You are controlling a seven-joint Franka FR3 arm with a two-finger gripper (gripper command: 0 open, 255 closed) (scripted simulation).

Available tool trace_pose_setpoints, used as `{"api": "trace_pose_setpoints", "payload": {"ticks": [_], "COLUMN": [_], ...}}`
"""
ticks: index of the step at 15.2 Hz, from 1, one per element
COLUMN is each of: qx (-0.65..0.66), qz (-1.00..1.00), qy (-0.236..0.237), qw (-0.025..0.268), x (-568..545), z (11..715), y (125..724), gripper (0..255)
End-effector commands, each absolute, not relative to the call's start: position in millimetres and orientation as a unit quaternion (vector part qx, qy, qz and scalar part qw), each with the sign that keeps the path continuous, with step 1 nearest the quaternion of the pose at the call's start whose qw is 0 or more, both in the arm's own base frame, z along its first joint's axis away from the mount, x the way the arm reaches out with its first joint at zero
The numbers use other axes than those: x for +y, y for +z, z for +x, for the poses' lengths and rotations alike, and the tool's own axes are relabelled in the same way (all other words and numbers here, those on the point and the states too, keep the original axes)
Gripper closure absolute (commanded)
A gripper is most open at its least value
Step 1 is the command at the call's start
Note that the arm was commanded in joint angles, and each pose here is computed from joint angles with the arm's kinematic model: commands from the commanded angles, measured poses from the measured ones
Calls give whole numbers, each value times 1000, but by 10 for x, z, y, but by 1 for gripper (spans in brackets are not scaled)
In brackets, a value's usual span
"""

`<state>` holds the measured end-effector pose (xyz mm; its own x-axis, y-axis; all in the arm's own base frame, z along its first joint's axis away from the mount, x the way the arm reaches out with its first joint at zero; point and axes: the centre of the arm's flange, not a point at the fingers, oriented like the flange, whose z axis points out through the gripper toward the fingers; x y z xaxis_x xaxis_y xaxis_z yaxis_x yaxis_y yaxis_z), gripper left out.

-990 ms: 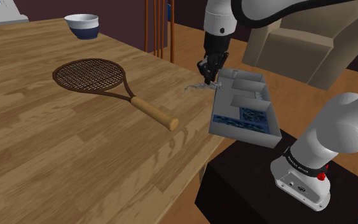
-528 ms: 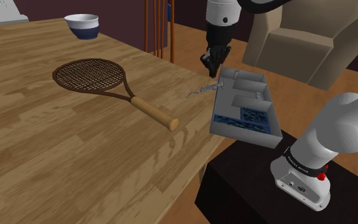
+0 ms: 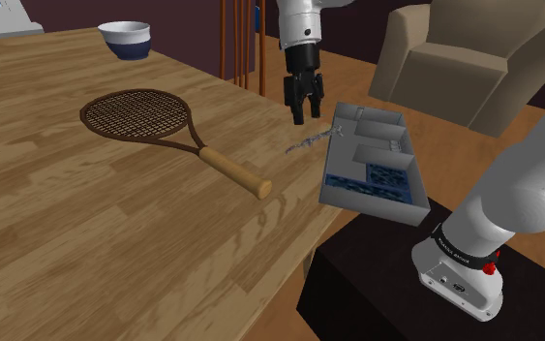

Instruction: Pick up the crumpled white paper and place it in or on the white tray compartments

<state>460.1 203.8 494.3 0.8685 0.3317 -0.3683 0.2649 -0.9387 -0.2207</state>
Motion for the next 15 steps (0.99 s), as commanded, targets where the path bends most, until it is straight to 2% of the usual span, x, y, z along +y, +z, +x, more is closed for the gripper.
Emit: {"api": "trace_pose_setpoints", "payload": {"ticks": [1,4,12,13,15], "qx": [-159,-159,-159,-159,-159], "qz": [-961,-961,-961,-961,-961], "qy": [210,210,210,210,210], "qw": [86,86,86,86,86], "x": [2040,2059,2059,2059,2059], "z": [4591,4510,4510,4510,4510], "y": [4842,4673,4673,4673,4673], "gripper": [0,0,0,255,255]}}
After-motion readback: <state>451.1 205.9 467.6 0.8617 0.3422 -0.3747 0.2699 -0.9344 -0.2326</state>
